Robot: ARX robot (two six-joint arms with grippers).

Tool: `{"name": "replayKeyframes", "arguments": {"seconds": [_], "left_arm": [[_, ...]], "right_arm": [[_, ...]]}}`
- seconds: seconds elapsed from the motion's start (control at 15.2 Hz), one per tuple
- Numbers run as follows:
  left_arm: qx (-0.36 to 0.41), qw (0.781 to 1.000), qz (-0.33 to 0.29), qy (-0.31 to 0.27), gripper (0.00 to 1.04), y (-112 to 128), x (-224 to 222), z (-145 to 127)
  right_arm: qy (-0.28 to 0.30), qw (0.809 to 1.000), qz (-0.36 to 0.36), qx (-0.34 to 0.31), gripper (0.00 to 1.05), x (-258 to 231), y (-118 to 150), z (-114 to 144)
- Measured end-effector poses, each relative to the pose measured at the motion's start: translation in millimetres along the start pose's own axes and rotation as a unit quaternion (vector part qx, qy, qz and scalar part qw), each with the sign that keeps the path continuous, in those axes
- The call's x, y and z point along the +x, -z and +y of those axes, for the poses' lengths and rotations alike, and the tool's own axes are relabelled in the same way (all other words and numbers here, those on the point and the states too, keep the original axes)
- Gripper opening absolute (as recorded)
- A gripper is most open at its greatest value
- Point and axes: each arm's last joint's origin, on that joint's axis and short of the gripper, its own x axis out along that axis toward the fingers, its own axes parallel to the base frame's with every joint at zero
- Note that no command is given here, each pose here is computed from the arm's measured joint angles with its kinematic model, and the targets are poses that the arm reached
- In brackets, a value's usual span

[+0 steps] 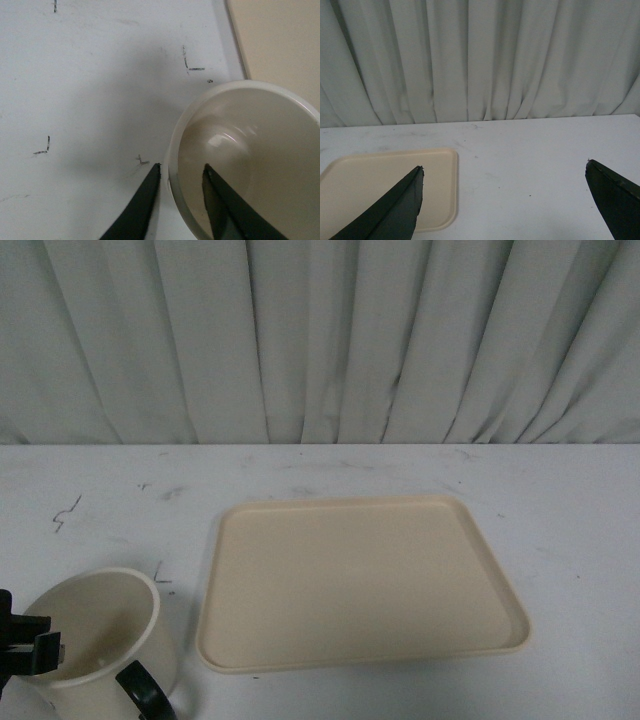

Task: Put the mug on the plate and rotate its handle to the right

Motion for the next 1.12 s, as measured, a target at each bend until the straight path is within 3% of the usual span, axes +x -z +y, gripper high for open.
{"name": "replayKeyframes", "arguments": {"seconds": [0.13, 0.46, 0.59, 0.72, 0.79, 0.99, 1.12], "left_arm": [[0.002, 1.000, 0.005, 0.002, 0.05, -1, 0, -3], [-0.009, 1.000, 0.008, 0.021, 0.03, -9, -13, -7], [-0.023, 0.999, -0.009, 0.036, 0.03, -27, -24, -9], [-0.040, 0.995, -0.060, 0.065, 0.03, -64, -39, -19], [-0.053, 0.992, -0.077, 0.082, 0.03, -83, -47, -35], [-0.059, 0.990, -0.072, 0.104, 0.03, -106, -47, -82], [-0.057, 0.992, -0.065, 0.095, 0.03, -110, -37, -115]], "right_arm": [[0.000, 1.000, 0.000, 0.000, 0.98, 0, 0, 0], [0.000, 1.000, 0.000, 0.000, 0.98, 0, 0, 0], [0.000, 1.000, 0.000, 0.000, 0.98, 0, 0, 0], [0.000, 1.000, 0.000, 0.000, 0.98, 0, 0, 0], [0.000, 1.000, 0.000, 0.000, 0.98, 0, 0, 0], [0.000, 1.000, 0.000, 0.000, 0.98, 0, 0, 0], [0.000, 1.000, 0.000, 0.000, 0.98, 0, 0, 0]]}}
